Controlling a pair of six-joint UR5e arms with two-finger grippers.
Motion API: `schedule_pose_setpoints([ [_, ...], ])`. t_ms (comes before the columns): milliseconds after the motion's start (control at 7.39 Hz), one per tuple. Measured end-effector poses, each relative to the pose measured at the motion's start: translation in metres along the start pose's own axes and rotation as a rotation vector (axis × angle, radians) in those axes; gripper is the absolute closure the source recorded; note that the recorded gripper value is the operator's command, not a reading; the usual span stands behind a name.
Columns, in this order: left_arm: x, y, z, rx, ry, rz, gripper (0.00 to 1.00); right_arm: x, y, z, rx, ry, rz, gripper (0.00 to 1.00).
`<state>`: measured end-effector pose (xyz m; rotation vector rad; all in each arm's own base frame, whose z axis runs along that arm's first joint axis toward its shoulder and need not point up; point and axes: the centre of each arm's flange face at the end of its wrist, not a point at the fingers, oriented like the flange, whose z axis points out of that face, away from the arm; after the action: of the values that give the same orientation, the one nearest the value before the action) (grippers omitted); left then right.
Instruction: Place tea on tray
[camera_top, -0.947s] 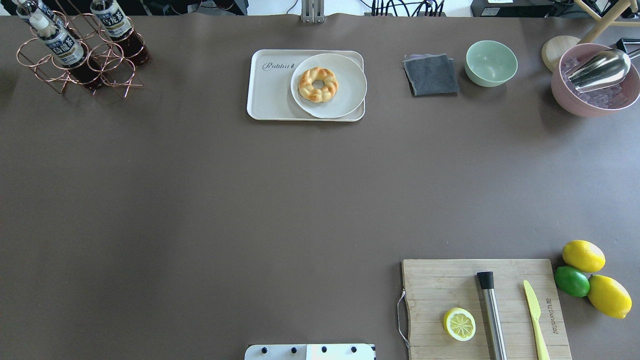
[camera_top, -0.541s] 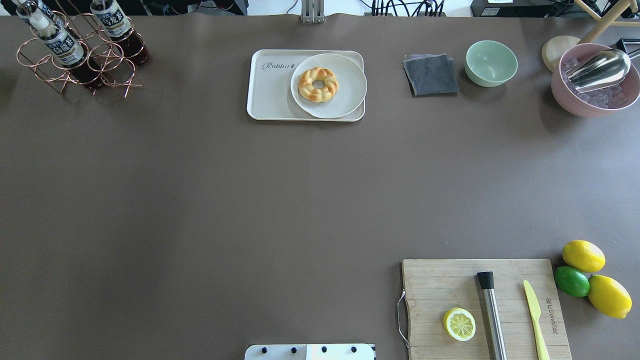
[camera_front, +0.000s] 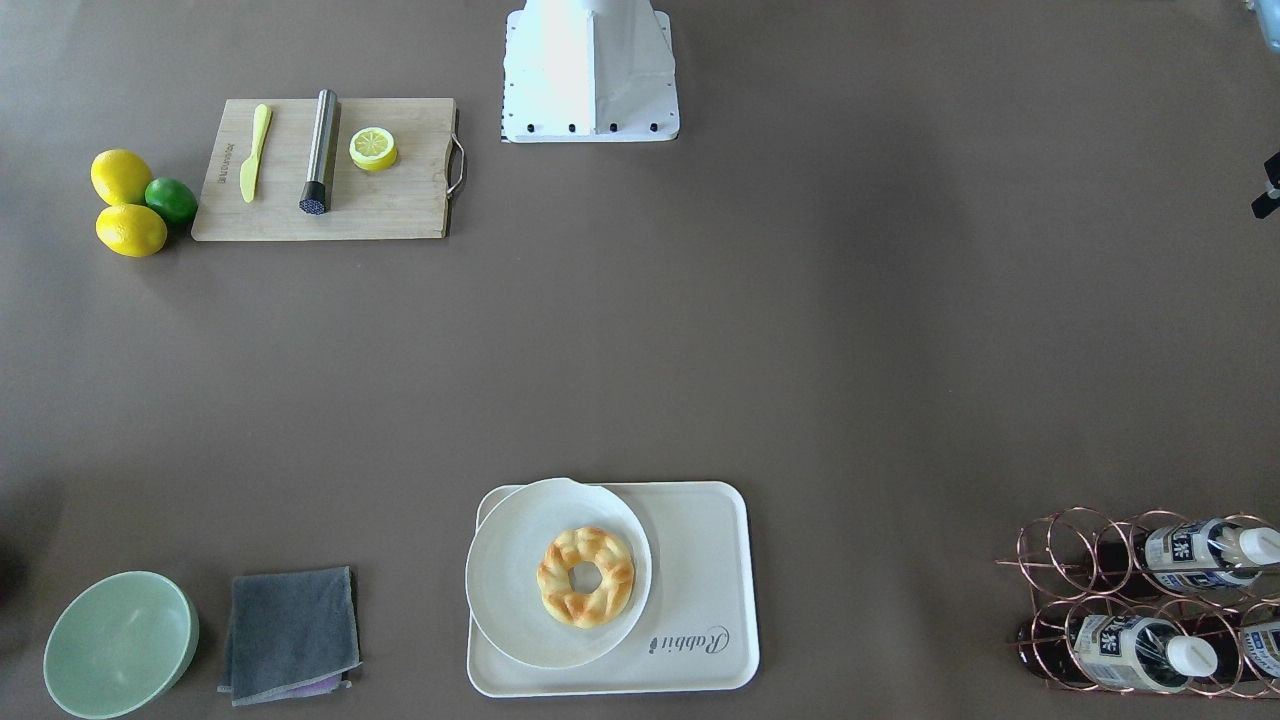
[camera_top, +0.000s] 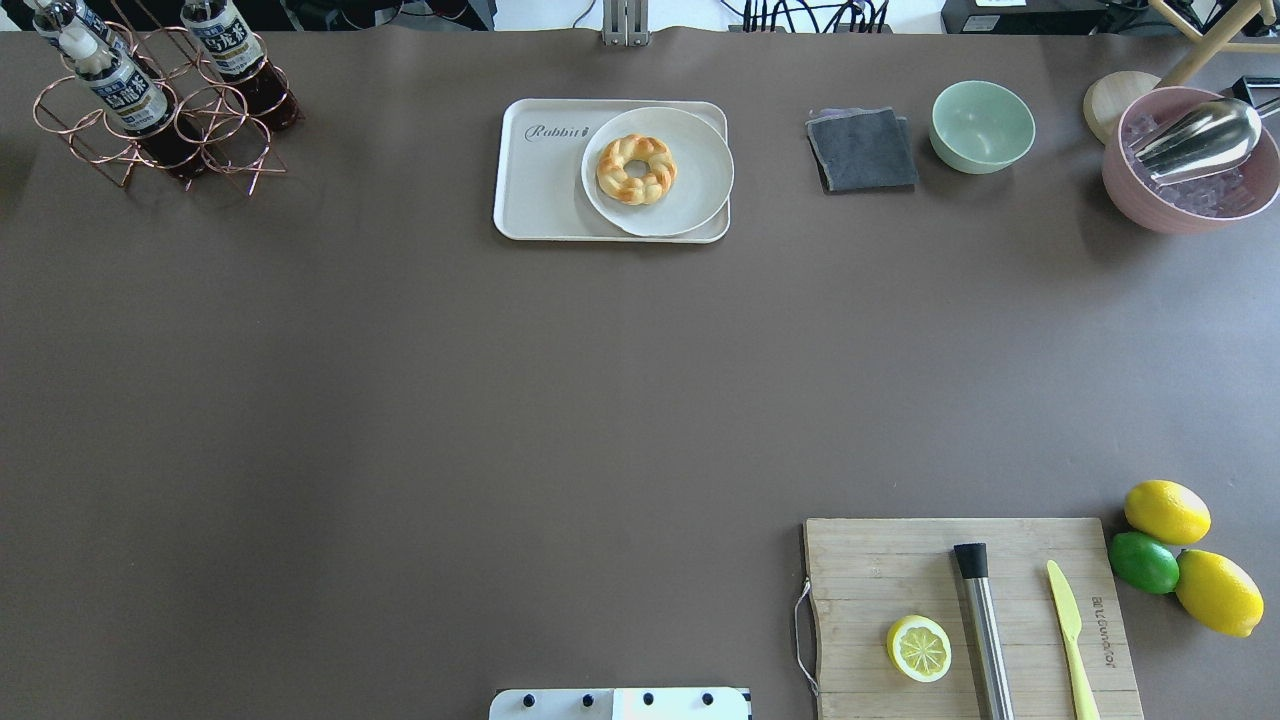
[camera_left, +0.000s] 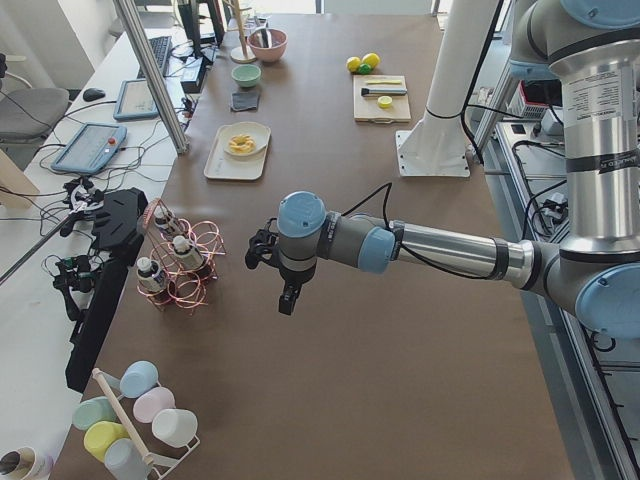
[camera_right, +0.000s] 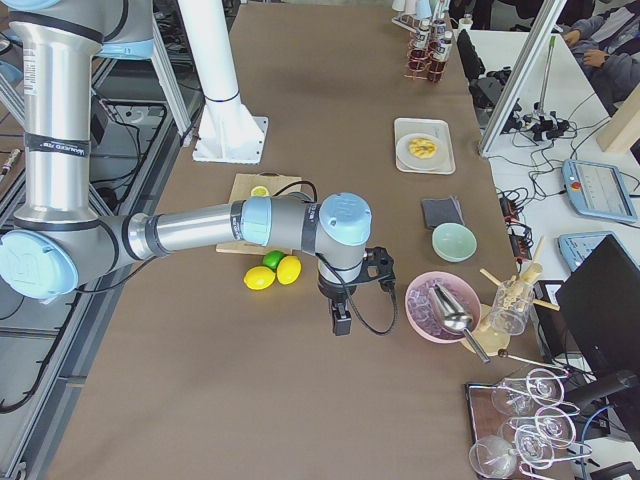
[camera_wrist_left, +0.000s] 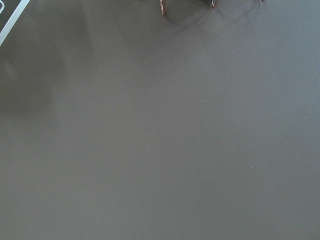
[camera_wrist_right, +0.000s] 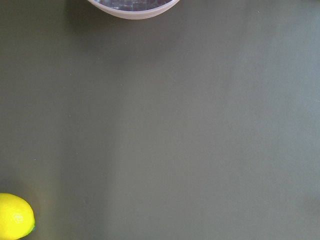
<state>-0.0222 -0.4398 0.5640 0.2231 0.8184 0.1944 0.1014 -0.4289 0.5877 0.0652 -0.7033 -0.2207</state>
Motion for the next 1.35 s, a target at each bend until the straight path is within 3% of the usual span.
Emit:
schedule_pose_setpoints([
  [271,0.010,-0.026,-0.008,0.031,-0.001,-0.023,0.02,0.000,0.000,0.000,0.000,0.000,0.001,0.00],
  [541,0.014,-0.078,-0.007,0.098,0.005,-0.021,0.02,0.001,0.001,0.001,-0.001,0.000,0.002,0.00],
  [812,0.016,-0.137,0.010,0.182,0.025,0.008,0.02,0.001,0.001,0.001,-0.003,-0.001,0.003,0.00],
  [1353,0.092,-0.205,0.051,0.403,-0.061,-0.002,0.03,0.002,0.004,0.003,-0.007,-0.002,0.007,0.00],
])
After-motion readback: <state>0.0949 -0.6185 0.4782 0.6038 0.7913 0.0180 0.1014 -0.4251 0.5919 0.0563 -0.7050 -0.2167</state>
